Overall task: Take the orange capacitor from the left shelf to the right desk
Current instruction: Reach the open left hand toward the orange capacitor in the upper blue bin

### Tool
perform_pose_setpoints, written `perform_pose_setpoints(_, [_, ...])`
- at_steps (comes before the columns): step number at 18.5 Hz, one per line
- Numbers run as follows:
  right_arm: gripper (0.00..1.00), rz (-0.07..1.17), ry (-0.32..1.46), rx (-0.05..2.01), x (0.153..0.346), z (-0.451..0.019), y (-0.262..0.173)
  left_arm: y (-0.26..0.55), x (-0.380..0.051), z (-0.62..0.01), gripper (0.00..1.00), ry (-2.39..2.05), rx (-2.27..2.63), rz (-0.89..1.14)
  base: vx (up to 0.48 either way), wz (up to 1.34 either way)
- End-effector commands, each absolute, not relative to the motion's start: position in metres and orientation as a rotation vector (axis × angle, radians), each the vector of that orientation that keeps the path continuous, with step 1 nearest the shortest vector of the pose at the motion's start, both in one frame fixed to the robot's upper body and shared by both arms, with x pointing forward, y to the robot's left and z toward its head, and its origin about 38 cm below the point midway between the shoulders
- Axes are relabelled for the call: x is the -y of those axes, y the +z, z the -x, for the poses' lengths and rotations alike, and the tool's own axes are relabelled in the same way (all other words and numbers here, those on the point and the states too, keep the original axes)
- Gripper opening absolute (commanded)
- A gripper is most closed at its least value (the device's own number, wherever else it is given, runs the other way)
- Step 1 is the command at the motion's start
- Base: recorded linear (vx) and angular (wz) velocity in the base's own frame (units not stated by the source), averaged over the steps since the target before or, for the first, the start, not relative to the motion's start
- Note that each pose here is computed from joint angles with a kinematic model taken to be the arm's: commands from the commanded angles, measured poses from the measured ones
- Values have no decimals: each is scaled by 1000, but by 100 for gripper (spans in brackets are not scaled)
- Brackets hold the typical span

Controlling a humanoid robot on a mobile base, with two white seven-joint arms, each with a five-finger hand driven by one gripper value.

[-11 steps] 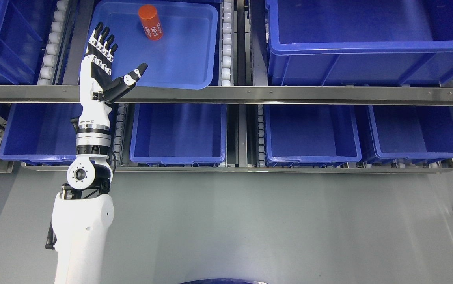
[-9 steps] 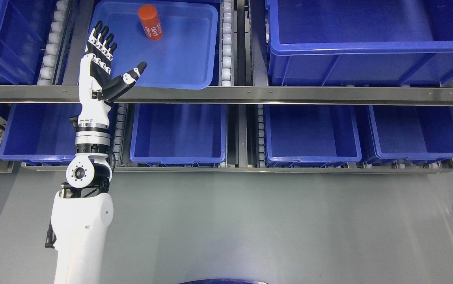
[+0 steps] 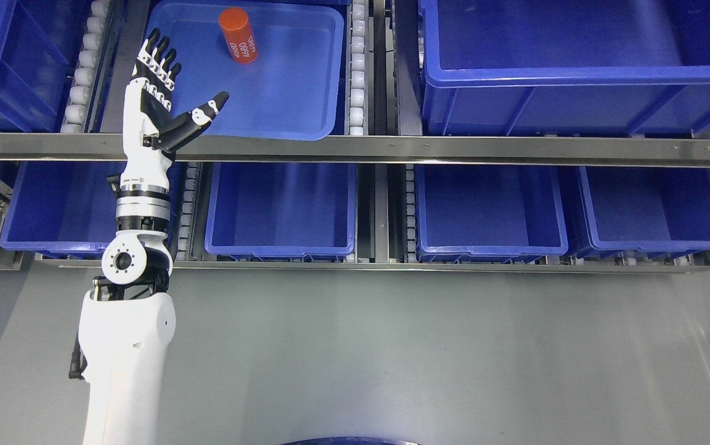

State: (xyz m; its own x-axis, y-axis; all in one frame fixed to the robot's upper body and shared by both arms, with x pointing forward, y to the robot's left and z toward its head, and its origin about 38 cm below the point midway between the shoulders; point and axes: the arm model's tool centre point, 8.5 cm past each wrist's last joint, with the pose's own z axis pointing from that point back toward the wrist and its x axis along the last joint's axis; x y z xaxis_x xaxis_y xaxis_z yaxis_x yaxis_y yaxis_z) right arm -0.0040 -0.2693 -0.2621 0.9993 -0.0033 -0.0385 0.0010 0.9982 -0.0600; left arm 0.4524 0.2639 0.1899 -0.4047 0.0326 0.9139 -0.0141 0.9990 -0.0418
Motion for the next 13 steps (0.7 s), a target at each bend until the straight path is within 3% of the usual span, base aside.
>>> perform_pose_setpoints(1, [100,74,-14,-50,280,18,-261,195,-276,-482,100,8,1916,-56,0,0])
perform_pose_setpoints(9, [100,74,-14,-50,280,18,-261,191,-272,-507,100,-24,1861,-75,11,28])
perform_pose_setpoints(13, [100,74,-14,-50,280,18,-261,178,-245,-523,100,-124,1799,-23,30,84])
